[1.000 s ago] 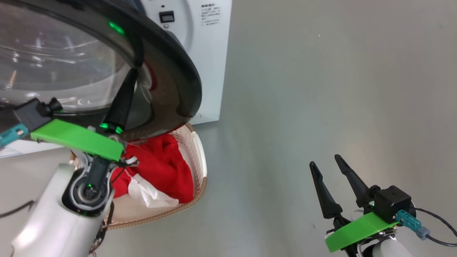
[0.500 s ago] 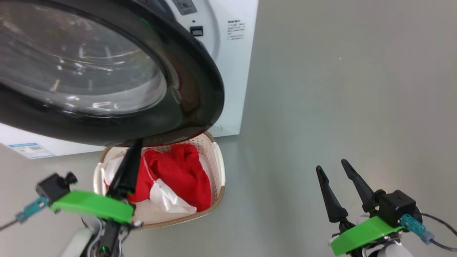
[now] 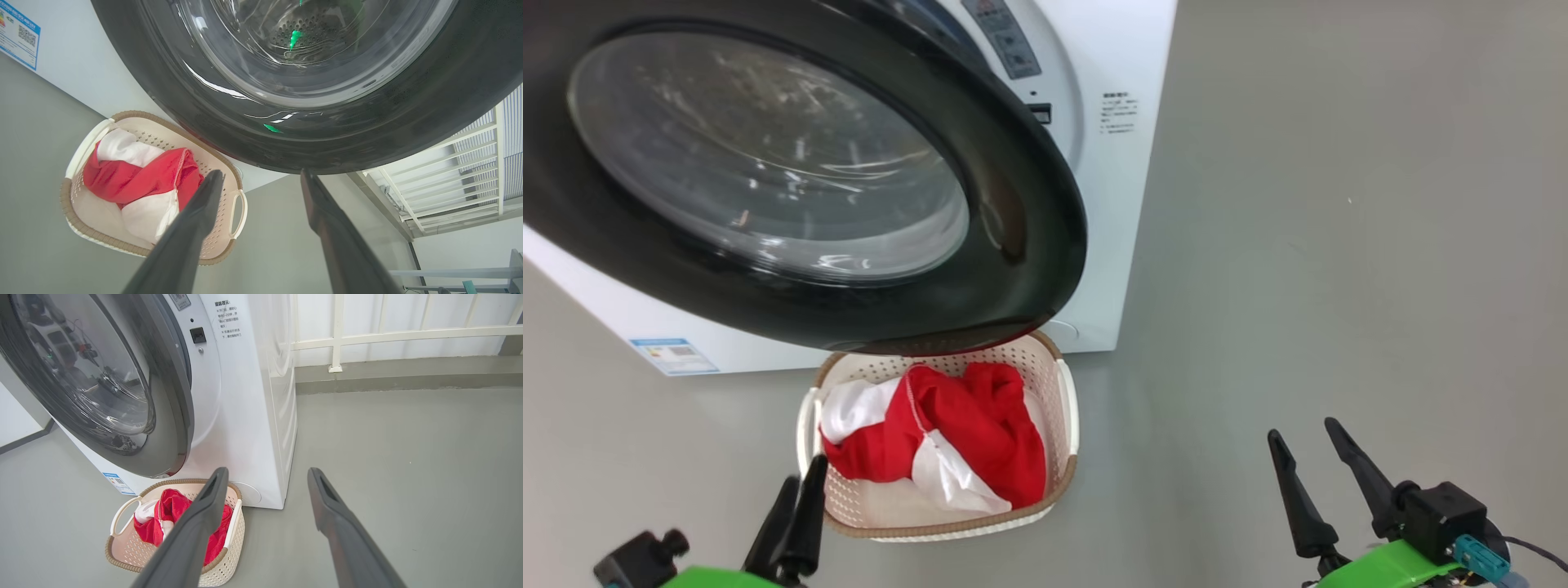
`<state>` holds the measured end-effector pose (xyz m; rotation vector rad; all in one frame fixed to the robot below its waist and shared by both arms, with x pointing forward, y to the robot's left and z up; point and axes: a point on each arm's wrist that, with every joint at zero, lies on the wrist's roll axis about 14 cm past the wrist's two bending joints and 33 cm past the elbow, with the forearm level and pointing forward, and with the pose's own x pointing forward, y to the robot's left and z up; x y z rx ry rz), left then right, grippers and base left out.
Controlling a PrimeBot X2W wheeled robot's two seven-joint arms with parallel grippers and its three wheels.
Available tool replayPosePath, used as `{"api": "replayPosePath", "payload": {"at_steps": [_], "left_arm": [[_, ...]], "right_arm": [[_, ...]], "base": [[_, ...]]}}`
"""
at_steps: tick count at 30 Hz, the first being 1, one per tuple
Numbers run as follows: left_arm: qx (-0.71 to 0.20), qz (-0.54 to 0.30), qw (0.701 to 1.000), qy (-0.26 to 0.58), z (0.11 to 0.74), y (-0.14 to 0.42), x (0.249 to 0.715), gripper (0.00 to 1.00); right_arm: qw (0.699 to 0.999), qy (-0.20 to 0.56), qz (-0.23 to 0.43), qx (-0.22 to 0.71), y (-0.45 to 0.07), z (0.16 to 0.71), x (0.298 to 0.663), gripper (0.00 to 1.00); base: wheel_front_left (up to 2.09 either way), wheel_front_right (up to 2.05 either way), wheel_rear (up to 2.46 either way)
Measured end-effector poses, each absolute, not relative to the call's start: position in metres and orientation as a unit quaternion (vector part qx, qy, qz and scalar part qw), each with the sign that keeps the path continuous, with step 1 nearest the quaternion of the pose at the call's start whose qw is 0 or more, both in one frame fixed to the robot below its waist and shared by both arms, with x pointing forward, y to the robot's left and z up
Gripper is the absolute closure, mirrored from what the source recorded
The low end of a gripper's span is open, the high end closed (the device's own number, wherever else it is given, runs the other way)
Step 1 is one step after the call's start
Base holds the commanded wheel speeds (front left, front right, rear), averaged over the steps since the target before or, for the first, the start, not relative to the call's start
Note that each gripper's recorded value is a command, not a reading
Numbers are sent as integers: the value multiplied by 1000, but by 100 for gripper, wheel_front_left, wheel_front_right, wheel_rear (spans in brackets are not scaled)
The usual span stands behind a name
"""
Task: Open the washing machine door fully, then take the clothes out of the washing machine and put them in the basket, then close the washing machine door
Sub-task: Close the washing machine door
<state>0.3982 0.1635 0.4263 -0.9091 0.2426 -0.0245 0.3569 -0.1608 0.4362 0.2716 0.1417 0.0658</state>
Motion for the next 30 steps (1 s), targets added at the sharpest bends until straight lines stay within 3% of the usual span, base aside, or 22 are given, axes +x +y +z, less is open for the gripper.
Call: {"api": "replayPosePath", "payload": {"at_steps": [9,21,30], "left_arm": [[-388,26,916,98,424,196,371,0],[-217,20,972,83,429,215,349,0],[-104,13,994,35,458,213,351,0]], "right_arm": [[987,75,44,132,-156,434,350,0],[988,77,36,129,-163,433,344,0],[988,77,33,129,-165,433,342,0]], "base": [[0,0,0],[0,0,0],[0,0,0]]}}
